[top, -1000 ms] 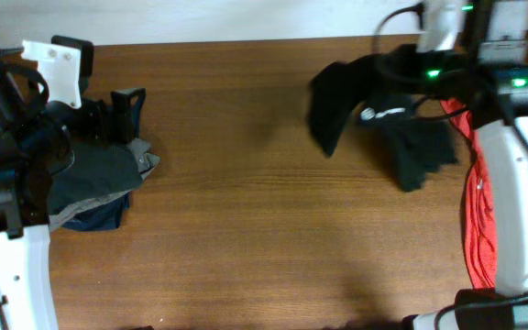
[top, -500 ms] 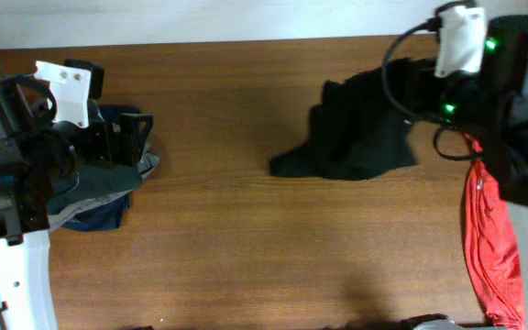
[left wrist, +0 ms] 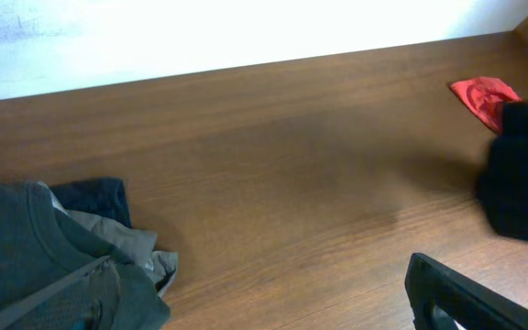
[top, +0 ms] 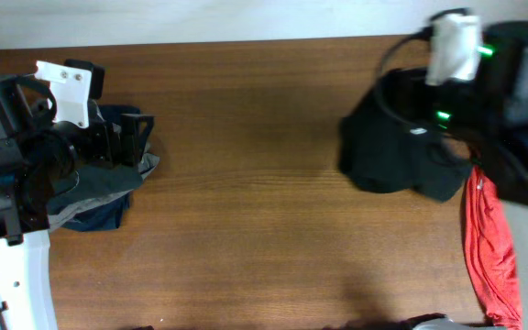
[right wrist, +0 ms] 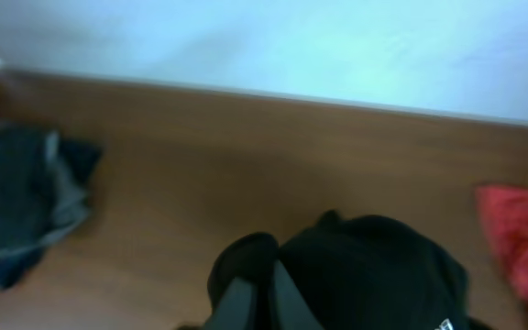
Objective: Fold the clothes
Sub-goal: 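Drag the black shirt to the table center with the right gripper and release, then grasp the left end of the black shirt with the left gripper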
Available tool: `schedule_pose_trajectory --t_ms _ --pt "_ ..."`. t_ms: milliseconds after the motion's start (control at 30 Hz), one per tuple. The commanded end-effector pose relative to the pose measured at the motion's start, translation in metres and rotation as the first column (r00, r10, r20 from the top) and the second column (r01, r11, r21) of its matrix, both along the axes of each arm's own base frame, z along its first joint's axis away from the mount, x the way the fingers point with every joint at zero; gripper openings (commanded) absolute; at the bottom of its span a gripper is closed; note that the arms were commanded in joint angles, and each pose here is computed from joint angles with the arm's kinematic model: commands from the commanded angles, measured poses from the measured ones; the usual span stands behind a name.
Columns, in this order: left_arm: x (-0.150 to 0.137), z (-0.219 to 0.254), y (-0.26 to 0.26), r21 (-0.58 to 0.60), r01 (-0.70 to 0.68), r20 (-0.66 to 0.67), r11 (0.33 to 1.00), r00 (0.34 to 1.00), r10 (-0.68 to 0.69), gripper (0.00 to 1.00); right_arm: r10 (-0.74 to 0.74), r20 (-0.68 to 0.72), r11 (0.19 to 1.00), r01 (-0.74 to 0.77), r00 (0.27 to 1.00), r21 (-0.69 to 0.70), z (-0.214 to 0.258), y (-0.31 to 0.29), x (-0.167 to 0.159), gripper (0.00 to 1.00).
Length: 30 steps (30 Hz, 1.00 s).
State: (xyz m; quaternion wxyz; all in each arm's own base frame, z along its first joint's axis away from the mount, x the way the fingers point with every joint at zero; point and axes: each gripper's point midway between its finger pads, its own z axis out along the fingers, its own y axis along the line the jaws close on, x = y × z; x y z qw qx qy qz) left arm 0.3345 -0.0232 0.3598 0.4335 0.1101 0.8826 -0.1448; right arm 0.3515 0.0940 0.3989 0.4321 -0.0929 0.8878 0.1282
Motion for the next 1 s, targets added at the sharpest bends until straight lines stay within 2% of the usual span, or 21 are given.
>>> schedule_pose_trajectory --t_ms 0,33,67,200,400,500,600,667,800,967 --pt "0.0 0.004 0.0 0.012 0.01 0.013 1.0 1.0 -0.01 0.99 0.187 -0.131 0.981 -0.177 0.974 0.083 -0.038 0.067 0.014 0.18" --pt "-0.001 0.004 0.0 0.011 0.01 0.011 1.0 1.0 -0.01 0.99 0.231 -0.161 0.971 -0.219 0.959 0.092 -0.051 0.084 0.017 0.31" --pt "-0.001 0.004 0.0 0.011 0.01 0.008 1.0 1.0 -0.01 0.99 0.262 -0.18 0.964 -0.249 0.948 0.091 -0.06 0.097 0.019 0.36" --pt "-0.003 -0.002 0.0 0.006 0.01 -0.016 1.0 1.0 -0.01 0.99 0.29 -0.232 0.957 -0.287 0.929 0.047 -0.088 0.113 0.027 0.48" --pt "-0.003 -0.045 -0.012 -0.028 0.044 -0.168 0.999 0.985 -0.048 0.99 0.168 -0.221 0.985 -0.171 0.961 0.003 -0.081 0.069 0.036 0.55" --pt "0.001 -0.077 -0.034 -0.048 0.111 -0.258 0.993 0.959 -0.12 0.99 0.103 -0.228 0.994 -0.105 0.968 0.004 -0.076 0.041 0.036 0.56" --pt "0.004 -0.116 -0.068 -0.062 0.212 -0.356 0.975 0.908 -0.22 0.99 0.042 -0.265 0.999 -0.043 0.963 0.003 -0.078 0.017 0.032 0.64" --pt "0.004 -0.14 -0.09 -0.067 0.283 -0.413 0.957 0.865 -0.285 0.99 0.013 -0.304 1.0 -0.014 0.953 -0.003 -0.085 0.005 0.027 0.71" --pt "0.012 -0.187 -0.129 -0.065 0.376 -0.499 0.924 0.79 -0.356 0.98 -0.067 -0.421 0.997 0.072 0.905 -0.004 -0.11 -0.013 0.021 0.72" --pt "0.025 -0.227 -0.16 -0.067 0.44 -0.527 0.896 0.747 -0.406 0.99 -0.086 -0.529 0.996 0.085 0.844 -0.027 -0.147 -0.02 0.019 0.72"
